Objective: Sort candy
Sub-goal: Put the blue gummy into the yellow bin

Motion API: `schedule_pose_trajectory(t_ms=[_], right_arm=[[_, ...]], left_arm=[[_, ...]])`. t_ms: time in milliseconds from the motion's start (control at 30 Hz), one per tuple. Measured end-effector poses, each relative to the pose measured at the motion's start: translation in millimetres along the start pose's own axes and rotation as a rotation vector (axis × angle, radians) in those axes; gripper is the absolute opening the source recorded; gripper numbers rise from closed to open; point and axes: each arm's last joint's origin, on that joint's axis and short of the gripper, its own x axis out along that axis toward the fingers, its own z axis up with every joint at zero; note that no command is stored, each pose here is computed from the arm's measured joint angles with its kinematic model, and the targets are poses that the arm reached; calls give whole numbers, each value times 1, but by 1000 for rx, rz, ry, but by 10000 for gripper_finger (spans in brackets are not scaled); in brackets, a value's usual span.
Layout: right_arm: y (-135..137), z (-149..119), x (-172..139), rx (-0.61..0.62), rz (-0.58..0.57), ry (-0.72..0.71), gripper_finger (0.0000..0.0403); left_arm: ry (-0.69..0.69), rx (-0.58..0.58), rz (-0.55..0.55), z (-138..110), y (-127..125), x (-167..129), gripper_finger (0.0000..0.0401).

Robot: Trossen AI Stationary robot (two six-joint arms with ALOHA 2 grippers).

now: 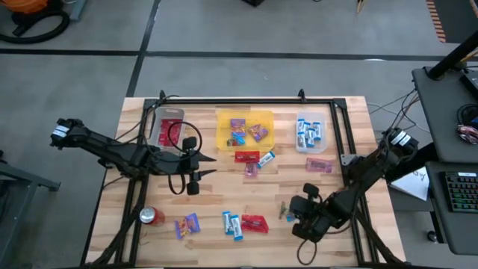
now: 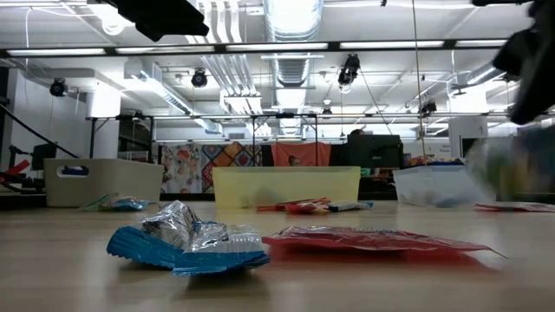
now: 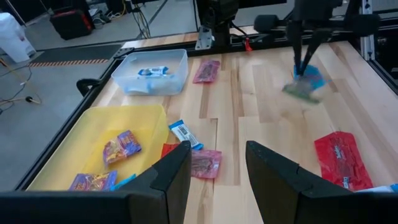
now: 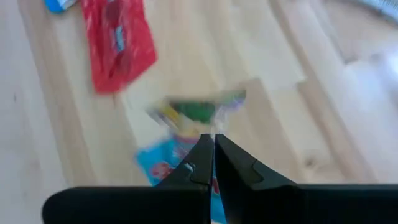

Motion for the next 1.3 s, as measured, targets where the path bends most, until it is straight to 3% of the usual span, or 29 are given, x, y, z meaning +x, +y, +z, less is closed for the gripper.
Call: schedule_pose_trajectory(t_ms=[267,400,533,700,1033,1167,1300], right_arm=[[-13,11,14,-52,-14,79,9],[-16,9,19,-64,-65,31,10],[-13,7,20,-116,-13,7,30],[-14,8,22,-131,7,38,98],[-15,16,54,-71,16,106,305],[-18,13,75,-58,4,203,343],[-20,13,84,-42,-10,229,351]], left_arm=[[1,0,0,0,0,0,137],[3,1,0,-1,0,0,137],[4,2,0,-1,0,0,137],[4,9,0,-1,0,0,137],[4,10,0,-1,0,0,137],[4,10,0,-1,0,0,137],[4,10,0,-1,0,0,137]])
